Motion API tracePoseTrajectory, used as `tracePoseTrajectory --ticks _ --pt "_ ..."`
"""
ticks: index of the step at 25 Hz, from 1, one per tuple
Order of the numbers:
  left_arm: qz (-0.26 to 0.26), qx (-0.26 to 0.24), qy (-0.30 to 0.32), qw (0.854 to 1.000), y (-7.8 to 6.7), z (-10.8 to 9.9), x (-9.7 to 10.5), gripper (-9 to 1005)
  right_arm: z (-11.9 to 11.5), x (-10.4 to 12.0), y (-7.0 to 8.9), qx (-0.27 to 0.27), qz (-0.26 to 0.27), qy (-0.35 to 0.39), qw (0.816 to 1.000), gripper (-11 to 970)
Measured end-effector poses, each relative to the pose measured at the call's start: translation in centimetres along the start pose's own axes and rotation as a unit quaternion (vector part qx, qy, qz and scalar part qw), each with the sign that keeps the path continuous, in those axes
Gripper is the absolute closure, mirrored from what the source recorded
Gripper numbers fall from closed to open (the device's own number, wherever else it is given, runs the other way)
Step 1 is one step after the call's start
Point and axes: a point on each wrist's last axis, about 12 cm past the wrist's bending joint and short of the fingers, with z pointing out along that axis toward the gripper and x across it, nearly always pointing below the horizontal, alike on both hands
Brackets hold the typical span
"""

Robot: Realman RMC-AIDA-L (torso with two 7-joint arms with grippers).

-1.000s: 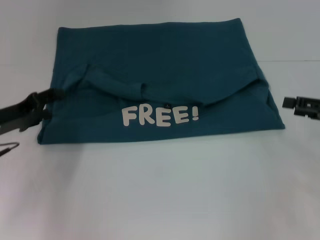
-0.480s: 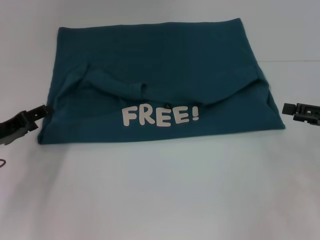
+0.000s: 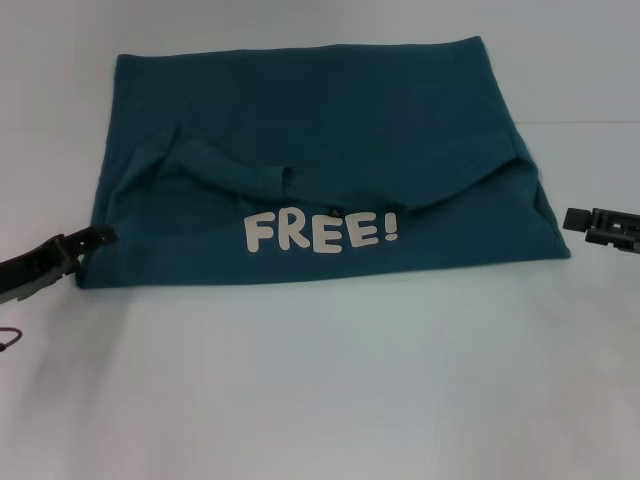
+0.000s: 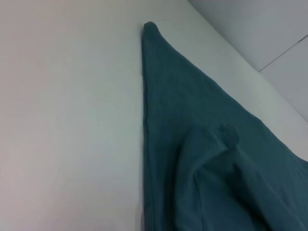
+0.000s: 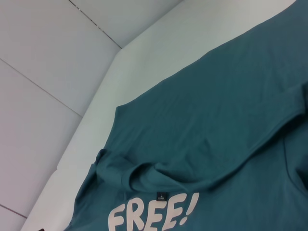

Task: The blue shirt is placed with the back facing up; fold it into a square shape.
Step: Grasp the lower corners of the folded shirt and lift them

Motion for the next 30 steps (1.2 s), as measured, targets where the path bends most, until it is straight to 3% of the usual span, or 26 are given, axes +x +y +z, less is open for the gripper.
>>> tracePoseTrajectory --ticks 13,23,30 --pt "0.024 -0.005 0.033 0.999 -0.9 1.7 0.2 179 0.1 0.3 -0.1 0.003 -0.003 0.001 1.0 283" --pt "0.015 -0.005 0.029 0.999 -0.9 1.4 0.0 205 -0.3 0.3 -0.3 0.002 0.005 -0.009 1.0 295" --pt "0.018 -0.002 0.031 0.999 -0.8 1.3 0.1 509 -0.5 0.2 -0.4 0.004 0.006 -0.01 1.0 304"
